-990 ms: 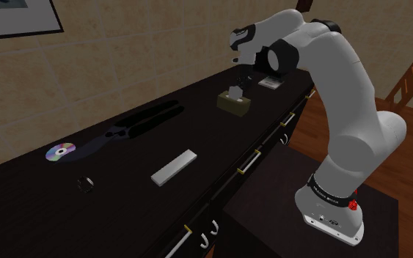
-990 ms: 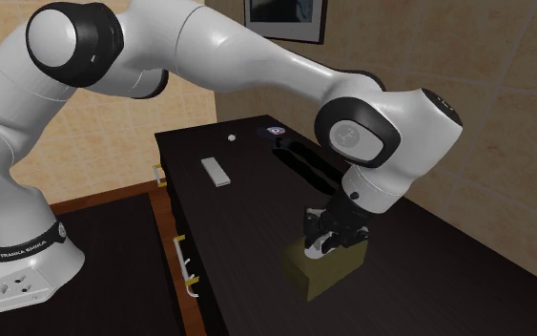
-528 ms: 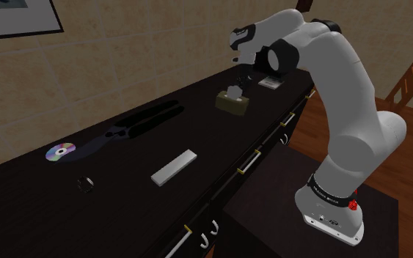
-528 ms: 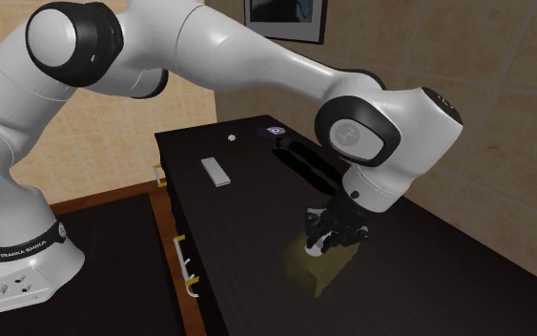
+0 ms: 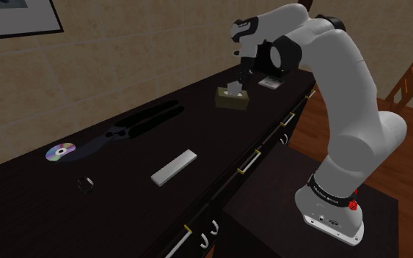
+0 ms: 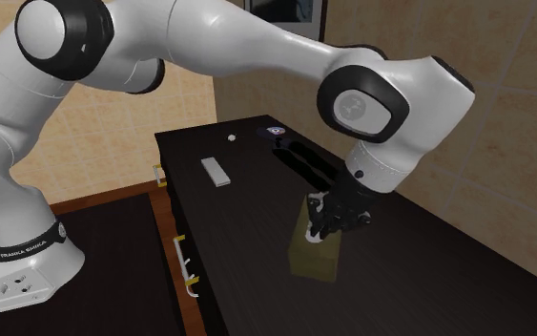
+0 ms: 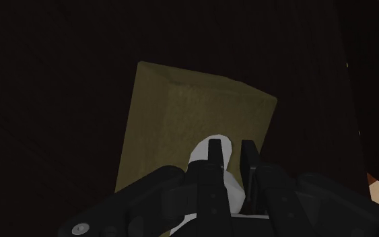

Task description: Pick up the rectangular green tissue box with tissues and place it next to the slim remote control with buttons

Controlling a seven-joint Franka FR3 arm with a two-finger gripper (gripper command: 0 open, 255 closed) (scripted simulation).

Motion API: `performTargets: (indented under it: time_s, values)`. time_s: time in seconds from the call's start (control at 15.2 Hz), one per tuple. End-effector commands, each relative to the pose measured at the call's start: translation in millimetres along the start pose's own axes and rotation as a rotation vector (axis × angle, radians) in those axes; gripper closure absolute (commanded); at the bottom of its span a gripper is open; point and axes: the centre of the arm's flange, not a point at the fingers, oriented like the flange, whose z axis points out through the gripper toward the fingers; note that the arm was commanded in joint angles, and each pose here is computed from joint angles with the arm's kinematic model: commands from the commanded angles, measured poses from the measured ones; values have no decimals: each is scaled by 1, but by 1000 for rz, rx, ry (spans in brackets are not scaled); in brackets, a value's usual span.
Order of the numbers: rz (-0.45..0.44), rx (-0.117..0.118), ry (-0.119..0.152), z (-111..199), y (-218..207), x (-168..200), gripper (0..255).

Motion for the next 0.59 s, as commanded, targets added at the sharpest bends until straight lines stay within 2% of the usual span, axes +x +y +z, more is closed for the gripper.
performTargets:
  time_s: [0.0, 0.46, 0.53]
  values:
    - [0, 0, 0, -10, -4, 2, 255]
    - [0, 0, 0, -43, -17, 8, 255]
    - [0, 0, 0, -43, -22, 20, 255]
